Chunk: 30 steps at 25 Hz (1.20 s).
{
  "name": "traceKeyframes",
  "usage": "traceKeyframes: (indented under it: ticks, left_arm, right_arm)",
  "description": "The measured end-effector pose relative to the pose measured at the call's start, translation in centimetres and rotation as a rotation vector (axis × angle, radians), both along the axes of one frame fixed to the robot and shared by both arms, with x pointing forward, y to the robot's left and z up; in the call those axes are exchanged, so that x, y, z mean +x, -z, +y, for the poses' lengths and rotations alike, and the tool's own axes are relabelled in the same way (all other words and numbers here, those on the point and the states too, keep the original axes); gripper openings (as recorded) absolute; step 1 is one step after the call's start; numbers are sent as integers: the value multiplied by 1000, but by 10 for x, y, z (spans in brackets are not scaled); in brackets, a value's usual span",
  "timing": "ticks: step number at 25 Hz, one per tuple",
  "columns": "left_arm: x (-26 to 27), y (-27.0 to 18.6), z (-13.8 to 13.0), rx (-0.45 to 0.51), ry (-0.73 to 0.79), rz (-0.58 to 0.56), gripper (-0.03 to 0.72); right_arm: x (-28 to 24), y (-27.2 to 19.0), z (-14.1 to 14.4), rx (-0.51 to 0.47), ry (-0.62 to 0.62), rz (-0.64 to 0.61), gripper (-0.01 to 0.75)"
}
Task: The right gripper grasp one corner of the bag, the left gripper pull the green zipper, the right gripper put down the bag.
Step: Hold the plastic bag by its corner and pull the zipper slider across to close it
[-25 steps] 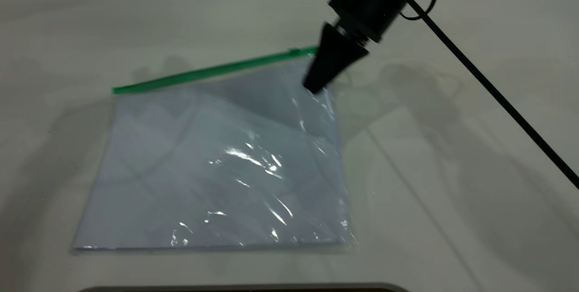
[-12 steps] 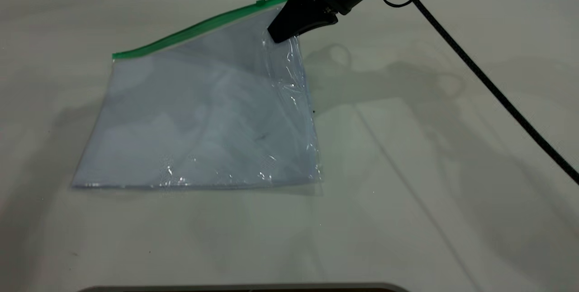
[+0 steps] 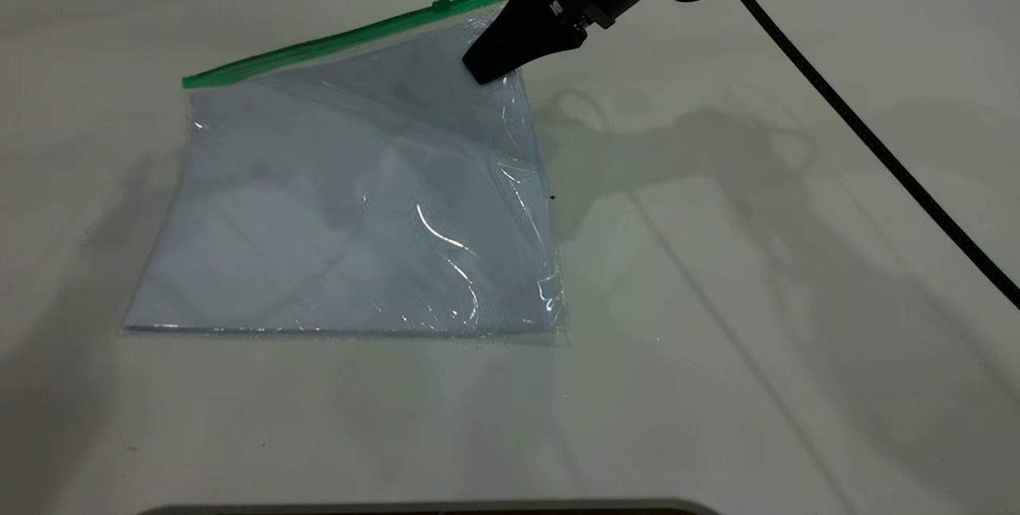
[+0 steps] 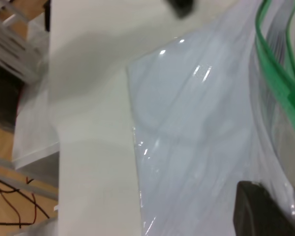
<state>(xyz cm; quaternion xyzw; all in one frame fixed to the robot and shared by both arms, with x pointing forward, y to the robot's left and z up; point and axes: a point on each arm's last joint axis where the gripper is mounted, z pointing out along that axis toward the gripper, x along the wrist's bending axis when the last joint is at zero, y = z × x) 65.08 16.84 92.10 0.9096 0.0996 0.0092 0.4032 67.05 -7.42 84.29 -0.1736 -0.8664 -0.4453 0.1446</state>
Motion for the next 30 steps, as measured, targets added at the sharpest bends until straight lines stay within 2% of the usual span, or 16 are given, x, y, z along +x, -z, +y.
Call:
traceKeyframes:
  ticks: [7,19,22,26,30]
  left_arm:
    - [-1,15,-8,-9,64,42,430]
    - [-10,23,-30,2,131,55,405]
    - [-11,23,-31,4,133,54,340]
    - [-11,23,-31,4,134,54,217]
    - [-10,23,-31,5,133,52,155]
  right_arm:
    - [-4,-3,1,29,-66,-4,33]
    - [-6,-2,0,19,-89,-5,33]
    - [-6,-2,0,15,-92,-6,33]
    - [-6,-2,0,10,-98,-7,33]
    - [-7,-2,0,10,-101,-6,33]
